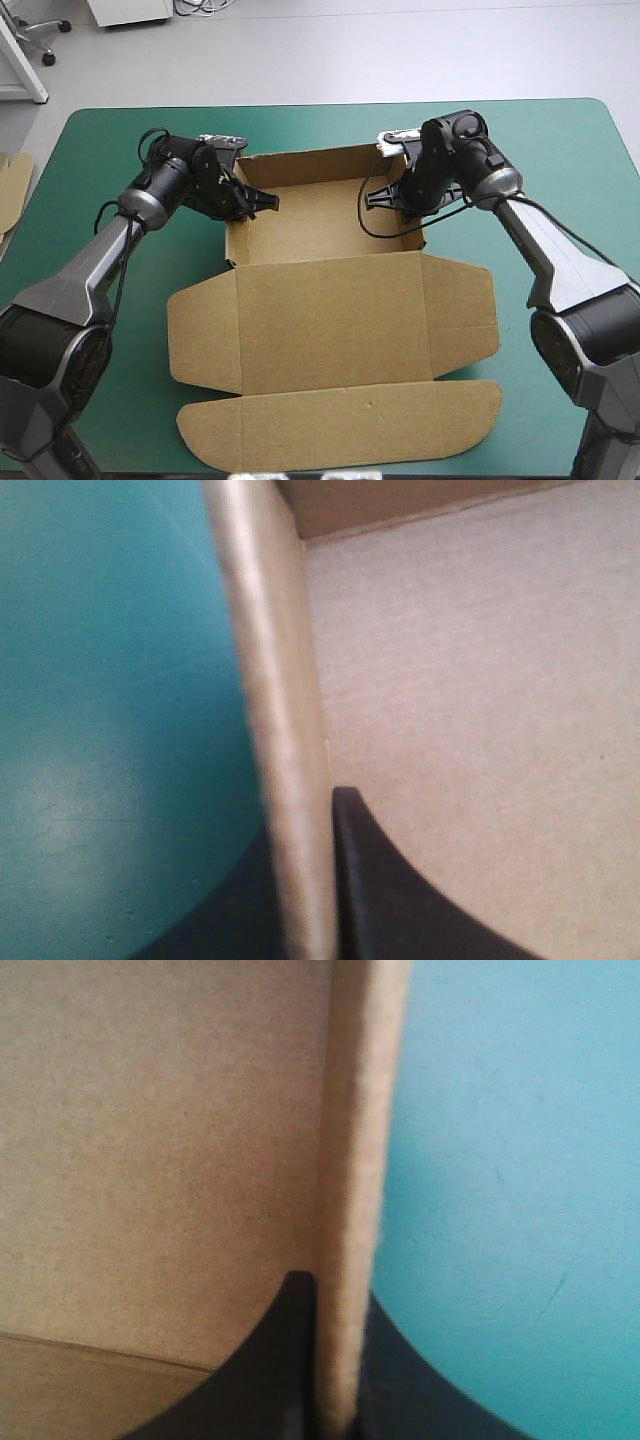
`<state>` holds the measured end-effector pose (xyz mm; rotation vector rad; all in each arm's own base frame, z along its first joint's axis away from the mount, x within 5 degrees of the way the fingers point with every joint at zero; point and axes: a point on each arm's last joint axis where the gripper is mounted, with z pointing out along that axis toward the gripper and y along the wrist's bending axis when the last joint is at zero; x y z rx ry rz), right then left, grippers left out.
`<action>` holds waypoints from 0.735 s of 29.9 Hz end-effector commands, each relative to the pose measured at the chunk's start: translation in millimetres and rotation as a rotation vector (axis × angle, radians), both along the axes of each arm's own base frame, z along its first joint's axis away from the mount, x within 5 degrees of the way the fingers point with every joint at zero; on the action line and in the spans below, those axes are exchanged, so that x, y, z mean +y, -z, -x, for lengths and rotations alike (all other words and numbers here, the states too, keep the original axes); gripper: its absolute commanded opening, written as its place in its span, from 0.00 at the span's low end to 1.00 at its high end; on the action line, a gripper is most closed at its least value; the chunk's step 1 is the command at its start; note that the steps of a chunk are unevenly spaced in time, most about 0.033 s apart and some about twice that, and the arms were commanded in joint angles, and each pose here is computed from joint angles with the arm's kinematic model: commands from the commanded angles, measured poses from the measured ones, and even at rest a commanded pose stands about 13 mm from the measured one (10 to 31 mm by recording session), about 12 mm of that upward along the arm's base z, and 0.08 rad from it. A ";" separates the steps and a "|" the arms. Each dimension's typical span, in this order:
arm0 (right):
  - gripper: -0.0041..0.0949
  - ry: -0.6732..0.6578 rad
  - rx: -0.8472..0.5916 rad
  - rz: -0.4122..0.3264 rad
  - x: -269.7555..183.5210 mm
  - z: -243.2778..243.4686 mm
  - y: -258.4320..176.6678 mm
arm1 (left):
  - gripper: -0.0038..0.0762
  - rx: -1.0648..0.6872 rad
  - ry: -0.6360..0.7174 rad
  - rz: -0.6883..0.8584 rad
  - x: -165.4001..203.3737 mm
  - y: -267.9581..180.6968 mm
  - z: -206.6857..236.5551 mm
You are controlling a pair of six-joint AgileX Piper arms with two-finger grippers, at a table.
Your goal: Fold the box
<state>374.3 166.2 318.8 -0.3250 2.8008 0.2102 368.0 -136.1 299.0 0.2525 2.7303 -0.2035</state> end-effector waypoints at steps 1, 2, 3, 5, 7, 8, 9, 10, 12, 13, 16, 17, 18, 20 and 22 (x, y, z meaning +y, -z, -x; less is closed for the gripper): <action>0.02 -0.030 -0.049 -0.033 -2.9 11.9 -23.3 | 0.03 -0.063 0.064 0.038 -8.2 -25.6 10.3; 0.02 -0.030 -0.037 -0.028 -3.1 12.4 -19.6 | 0.03 -0.067 0.064 0.039 -8.5 -25.8 10.2; 0.02 -0.030 -0.025 -0.024 -3.4 13.0 -16.0 | 0.03 -0.065 0.064 0.040 -8.6 -25.8 10.3; 0.02 -0.030 -0.008 -0.017 -3.8 13.8 -10.9 | 0.03 -0.066 0.064 0.041 -8.8 -25.2 9.8; 0.02 -0.030 -0.006 -0.011 -4.2 13.9 -9.7 | 0.03 -0.056 0.064 0.037 -9.0 -23.1 9.3; 0.02 -0.029 -0.008 -0.012 -4.1 13.7 -9.8 | 0.03 -0.050 0.066 0.035 -9.9 -21.4 9.0; 0.02 -0.029 -0.008 -0.012 -4.1 13.7 -9.8 | 0.03 -0.040 0.066 0.032 -10.1 -19.1 8.4; 0.02 -0.029 -0.008 -0.012 -4.1 13.7 -9.8 | 0.03 -0.037 0.066 0.031 -10.2 -18.3 8.2; 0.02 -0.029 -0.008 -0.012 -4.1 13.7 -9.7 | 0.03 -0.022 0.067 0.024 -10.6 -14.2 6.8; 0.02 -0.029 -0.008 -0.012 -4.1 13.7 -9.7 | 0.03 -0.011 0.067 0.020 -11.0 -11.1 5.8; 0.02 -0.029 -0.004 -0.010 -4.1 13.8 -6.8 | 0.03 0.001 0.067 0.015 -11.6 -6.9 4.3; 0.02 -0.029 0.000 -0.009 -4.2 13.9 -4.9 | 0.03 0.006 0.067 0.014 -11.9 -4.9 3.4; 0.02 -0.029 0.008 -0.006 -3.9 13.1 -1.5 | 0.03 0.010 0.067 0.012 -12.1 -3.8 3.1; 0.02 -0.029 0.024 0.001 -3.5 12.3 3.9 | 0.03 0.019 0.067 0.009 -12.6 -0.3 1.6; 0.02 -0.029 0.044 0.007 -2.2 9.8 11.2 | 0.03 0.030 0.068 0.006 -13.0 2.7 0.8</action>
